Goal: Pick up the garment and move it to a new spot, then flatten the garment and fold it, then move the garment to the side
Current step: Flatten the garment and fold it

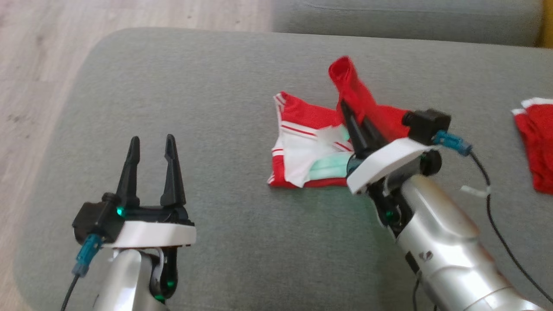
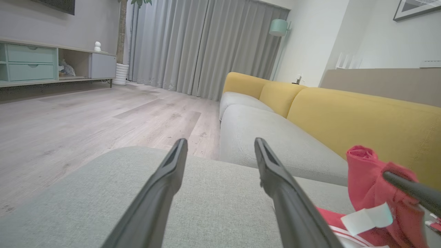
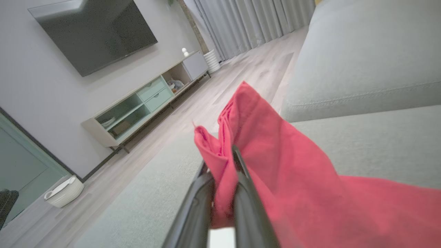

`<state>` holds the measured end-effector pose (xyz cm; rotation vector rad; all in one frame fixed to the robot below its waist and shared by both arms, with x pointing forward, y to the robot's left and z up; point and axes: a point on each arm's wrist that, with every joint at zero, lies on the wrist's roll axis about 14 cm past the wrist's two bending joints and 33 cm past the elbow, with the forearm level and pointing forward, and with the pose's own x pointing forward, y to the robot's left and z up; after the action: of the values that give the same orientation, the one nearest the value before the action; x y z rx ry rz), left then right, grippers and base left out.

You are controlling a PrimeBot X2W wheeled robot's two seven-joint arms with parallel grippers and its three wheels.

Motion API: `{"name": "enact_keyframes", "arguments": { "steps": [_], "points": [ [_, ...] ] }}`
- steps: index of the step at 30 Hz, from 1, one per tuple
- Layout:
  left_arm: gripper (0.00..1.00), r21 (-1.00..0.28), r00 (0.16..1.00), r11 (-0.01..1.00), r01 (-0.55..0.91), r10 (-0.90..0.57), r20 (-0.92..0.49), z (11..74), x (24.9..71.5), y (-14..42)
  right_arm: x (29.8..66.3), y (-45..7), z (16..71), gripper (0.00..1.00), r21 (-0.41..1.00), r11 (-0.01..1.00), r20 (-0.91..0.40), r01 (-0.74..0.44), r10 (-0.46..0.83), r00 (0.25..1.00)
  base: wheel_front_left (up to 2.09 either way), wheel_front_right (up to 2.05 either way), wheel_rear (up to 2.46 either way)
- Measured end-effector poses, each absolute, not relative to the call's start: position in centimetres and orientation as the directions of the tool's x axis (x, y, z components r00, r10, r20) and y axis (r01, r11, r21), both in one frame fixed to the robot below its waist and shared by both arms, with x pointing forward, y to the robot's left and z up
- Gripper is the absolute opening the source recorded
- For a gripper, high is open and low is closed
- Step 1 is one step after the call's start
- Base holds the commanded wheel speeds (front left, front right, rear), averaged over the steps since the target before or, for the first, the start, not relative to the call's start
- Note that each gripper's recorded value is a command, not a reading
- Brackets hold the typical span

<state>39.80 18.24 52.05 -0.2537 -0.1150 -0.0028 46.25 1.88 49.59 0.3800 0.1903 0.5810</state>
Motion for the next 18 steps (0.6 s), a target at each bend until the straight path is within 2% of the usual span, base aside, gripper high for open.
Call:
{"name": "enact_keyframes", "arguments": {
  "steps": [7,17,18],
  "points": [
    [1.00,-0.269,0.994,0.963,-0.018,0.045,0.097,51.7,38.6,19.0,45.0,4.4,45.3,0.00,0.408,0.755,-0.181,-0.514,0.619,0.764,0.00,0.00,0.00],
    [1.00,-0.266,0.992,0.959,-0.096,0.116,0.059,50.7,37.2,21.0,44.7,7.9,43.1,0.00,0.398,0.714,-0.239,-0.576,0.687,0.686,0.00,0.00,0.00],
    [1.00,-0.265,0.991,0.959,-0.100,0.119,0.055,50.6,37.2,21.1,44.2,8.2,42.7,0.65,0.389,0.707,-0.250,-0.591,0.698,0.671,0.00,0.00,0.00]
  ]
}}
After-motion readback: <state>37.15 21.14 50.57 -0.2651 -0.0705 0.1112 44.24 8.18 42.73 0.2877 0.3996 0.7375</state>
